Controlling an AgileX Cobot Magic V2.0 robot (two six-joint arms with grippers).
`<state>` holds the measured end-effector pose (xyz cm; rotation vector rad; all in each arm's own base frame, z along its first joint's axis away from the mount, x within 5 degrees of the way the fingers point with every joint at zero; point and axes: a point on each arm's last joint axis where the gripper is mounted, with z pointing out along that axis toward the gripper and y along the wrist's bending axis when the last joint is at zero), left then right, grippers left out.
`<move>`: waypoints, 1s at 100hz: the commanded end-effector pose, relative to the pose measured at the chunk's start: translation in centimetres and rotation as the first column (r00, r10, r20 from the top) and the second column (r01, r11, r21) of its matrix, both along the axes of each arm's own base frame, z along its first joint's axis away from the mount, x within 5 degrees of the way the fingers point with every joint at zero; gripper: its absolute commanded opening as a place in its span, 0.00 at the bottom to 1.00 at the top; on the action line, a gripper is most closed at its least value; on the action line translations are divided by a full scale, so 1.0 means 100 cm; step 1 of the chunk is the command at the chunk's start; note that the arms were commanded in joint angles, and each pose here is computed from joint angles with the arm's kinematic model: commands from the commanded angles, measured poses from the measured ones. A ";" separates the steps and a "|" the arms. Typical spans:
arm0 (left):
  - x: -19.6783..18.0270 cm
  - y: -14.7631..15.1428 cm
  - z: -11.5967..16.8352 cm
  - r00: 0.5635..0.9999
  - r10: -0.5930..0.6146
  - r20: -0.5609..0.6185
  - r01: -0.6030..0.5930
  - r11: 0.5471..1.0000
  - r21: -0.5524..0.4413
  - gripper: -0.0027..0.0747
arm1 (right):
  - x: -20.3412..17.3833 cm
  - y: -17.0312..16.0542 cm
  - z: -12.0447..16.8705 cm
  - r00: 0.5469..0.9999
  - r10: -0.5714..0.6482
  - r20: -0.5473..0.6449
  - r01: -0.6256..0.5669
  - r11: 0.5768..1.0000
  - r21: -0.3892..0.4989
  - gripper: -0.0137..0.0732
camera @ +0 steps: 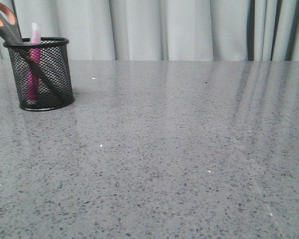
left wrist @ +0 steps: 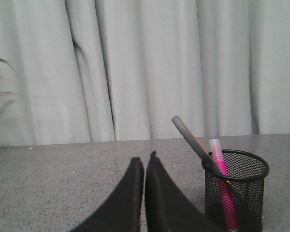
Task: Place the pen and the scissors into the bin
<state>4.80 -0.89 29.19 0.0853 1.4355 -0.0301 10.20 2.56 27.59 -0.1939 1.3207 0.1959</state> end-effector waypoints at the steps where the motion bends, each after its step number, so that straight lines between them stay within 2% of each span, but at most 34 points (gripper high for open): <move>1: -0.004 0.003 0.007 0.998 0.026 0.063 -0.023 0.999 -0.042 0.01 | -0.010 -0.002 0.004 0.996 -0.002 0.085 0.000 1.000 0.017 0.08; 16: -0.005 0.002 0.006 0.998 0.025 0.065 -0.022 0.999 -0.044 0.01 | -0.016 -0.003 -0.006 0.997 -0.003 0.084 0.001 1.000 0.017 0.08; 100: -0.005 0.003 0.006 0.998 0.027 0.065 -0.025 0.999 -0.037 0.01 | -0.016 -0.003 -0.006 0.997 -0.003 0.082 0.002 1.000 0.016 0.08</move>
